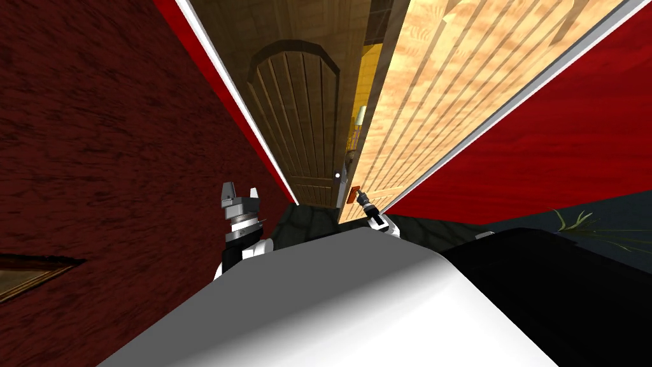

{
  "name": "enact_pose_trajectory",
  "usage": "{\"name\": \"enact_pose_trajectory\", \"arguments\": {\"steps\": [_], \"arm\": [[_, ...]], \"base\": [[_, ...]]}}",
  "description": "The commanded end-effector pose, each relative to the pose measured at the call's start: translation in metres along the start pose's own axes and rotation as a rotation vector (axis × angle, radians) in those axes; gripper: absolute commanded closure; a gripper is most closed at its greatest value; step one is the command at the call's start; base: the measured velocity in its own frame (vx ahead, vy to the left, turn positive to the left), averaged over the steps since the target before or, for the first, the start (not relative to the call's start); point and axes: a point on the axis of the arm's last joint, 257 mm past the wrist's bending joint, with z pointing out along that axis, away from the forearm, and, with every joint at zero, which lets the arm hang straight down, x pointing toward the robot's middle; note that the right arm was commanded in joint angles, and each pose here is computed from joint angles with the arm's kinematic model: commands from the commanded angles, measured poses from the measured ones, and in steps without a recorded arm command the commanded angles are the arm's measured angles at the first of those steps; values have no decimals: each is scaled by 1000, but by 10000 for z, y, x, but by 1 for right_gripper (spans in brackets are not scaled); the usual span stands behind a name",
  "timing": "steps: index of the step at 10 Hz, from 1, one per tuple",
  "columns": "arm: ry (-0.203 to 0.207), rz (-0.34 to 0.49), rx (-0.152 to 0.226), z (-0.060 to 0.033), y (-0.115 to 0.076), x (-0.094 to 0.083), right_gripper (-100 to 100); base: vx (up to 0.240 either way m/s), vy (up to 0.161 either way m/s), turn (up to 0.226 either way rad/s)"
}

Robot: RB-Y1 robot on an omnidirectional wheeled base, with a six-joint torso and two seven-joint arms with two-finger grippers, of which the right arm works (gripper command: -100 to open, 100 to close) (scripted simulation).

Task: Pull the door open

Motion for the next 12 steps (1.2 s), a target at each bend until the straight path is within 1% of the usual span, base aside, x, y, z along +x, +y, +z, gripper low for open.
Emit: {"name": "enact_pose_trajectory", "arguments": {"steps": [1,2,3,4,7,9,11,12], "arm": [[29,3,-4,-52,14,47,100],[49,5,-2,-90,12,83,100],[37,4,-3,-64,13,68,100],[59,6,0,-129,-9,88,100],[99,5,-2,-233,1,92,100],[130,5,-3,-313,7,98,100],[152,6,-2,-370,10,105,100],[140,2,-1,-342,9,82,100]], "base": [[-227,-117,127],[-254,-115,129],[-117,-47,37],[-158,-51,111],[-237,-105,160],[-226,-79,115],[-252,-100,105],[-105,-42,14]]}}
